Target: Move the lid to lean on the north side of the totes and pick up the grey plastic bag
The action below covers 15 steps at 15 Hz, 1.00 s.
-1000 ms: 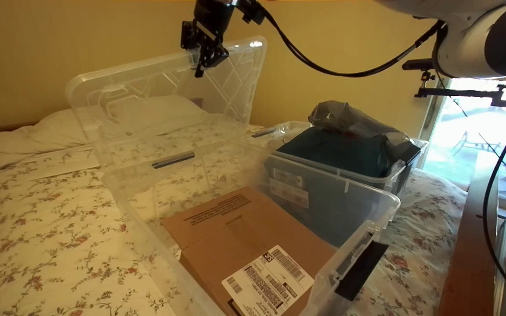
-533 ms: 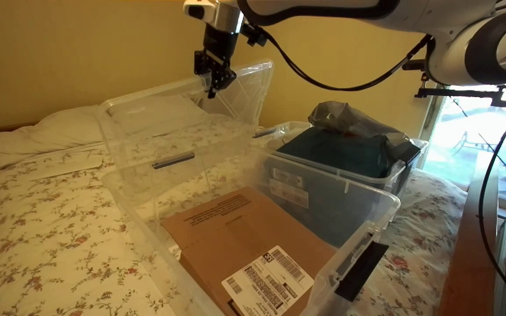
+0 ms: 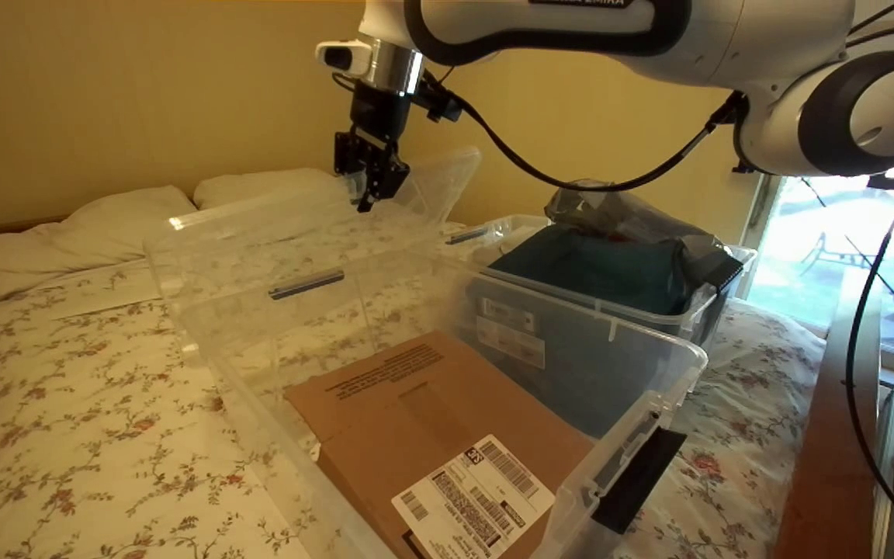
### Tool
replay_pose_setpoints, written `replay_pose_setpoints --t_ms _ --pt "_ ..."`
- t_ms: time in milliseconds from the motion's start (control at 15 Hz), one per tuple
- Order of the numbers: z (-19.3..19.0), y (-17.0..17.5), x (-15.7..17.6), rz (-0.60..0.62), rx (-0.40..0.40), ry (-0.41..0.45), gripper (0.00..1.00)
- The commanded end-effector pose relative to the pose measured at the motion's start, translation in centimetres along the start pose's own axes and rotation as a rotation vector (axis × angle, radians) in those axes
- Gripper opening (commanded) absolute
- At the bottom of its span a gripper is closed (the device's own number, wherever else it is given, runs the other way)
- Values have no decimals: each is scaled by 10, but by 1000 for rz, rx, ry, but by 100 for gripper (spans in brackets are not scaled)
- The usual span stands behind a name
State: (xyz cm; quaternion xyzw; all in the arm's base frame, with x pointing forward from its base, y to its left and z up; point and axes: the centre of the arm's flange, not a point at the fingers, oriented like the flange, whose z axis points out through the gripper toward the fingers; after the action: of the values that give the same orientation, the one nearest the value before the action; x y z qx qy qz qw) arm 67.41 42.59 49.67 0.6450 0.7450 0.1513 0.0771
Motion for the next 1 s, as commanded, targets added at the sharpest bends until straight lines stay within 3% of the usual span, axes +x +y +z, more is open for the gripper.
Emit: replay_pose_setpoints --t_ms 0,400,533,933 --pt "-13 40 22 7 -17 45 47" --pt "-77 45 20 5 -160 -3 88" --pt "-102 40 21 -22 -164 -92 99" --pt "-183 -15 -6 -113 -43 -342 100"
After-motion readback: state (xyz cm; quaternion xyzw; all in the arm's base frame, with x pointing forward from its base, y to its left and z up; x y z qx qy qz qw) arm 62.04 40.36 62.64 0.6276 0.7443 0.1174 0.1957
